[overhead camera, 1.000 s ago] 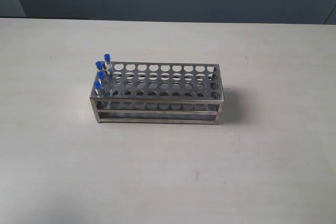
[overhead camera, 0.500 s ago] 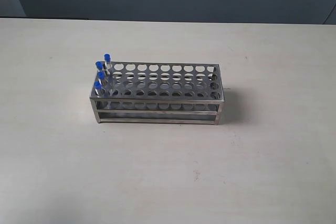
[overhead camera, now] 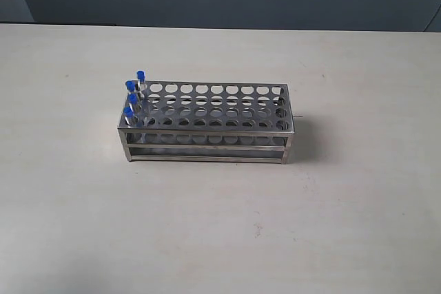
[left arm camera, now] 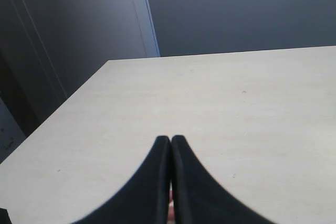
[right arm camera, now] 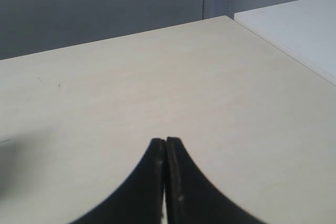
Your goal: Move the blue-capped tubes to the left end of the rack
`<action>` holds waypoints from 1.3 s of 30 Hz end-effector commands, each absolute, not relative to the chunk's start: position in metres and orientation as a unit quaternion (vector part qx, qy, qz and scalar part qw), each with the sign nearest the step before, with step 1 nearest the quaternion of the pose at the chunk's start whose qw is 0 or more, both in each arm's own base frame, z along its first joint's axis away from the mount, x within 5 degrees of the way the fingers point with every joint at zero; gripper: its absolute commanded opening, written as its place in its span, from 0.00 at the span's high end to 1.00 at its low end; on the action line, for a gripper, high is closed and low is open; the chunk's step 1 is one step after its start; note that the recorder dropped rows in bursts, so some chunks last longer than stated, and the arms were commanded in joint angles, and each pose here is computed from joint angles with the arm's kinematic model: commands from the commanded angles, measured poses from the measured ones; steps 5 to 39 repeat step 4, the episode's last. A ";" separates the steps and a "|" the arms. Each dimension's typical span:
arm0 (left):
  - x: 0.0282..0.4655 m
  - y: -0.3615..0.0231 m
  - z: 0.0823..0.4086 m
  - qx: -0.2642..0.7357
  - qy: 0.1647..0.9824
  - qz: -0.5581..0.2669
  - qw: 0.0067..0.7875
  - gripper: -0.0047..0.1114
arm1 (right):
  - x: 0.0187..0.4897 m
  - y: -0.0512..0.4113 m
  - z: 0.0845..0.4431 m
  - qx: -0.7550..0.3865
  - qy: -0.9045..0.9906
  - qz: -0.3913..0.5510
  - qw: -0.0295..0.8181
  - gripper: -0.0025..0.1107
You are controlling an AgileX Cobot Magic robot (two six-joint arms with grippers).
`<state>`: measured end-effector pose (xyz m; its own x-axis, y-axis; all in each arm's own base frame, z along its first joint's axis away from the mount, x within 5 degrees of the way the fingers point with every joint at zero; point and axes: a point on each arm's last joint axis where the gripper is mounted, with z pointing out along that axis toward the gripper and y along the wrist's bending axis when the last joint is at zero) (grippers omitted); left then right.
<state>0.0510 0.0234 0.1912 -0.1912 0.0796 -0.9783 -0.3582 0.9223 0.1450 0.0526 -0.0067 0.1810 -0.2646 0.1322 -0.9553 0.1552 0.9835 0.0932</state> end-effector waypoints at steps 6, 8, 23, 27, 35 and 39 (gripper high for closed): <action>0.051 0.023 0.193 -0.091 0.749 0.174 0.633 0.95 | 0.053 -0.007 0.181 0.090 0.790 -0.013 0.606 0.98; 0.051 0.023 0.193 -0.091 0.749 0.174 0.633 0.95 | 0.053 -0.007 0.181 0.090 0.790 -0.013 0.606 0.98; 0.051 0.023 0.193 -0.091 0.749 0.174 0.633 0.95 | 0.053 -0.007 0.181 0.090 0.790 -0.013 0.606 0.98; 0.051 0.023 0.193 -0.091 0.749 0.174 0.633 0.95 | 0.053 -0.007 0.181 0.090 0.790 -0.013 0.606 0.98; 0.051 0.023 0.193 -0.091 0.749 0.174 0.633 0.95 | 0.053 -0.007 0.181 0.090 0.790 -0.013 0.606 0.98; 0.051 0.023 0.193 -0.091 0.749 0.174 0.633 0.95 | 0.053 -0.007 0.181 0.090 0.790 -0.013 0.606 0.98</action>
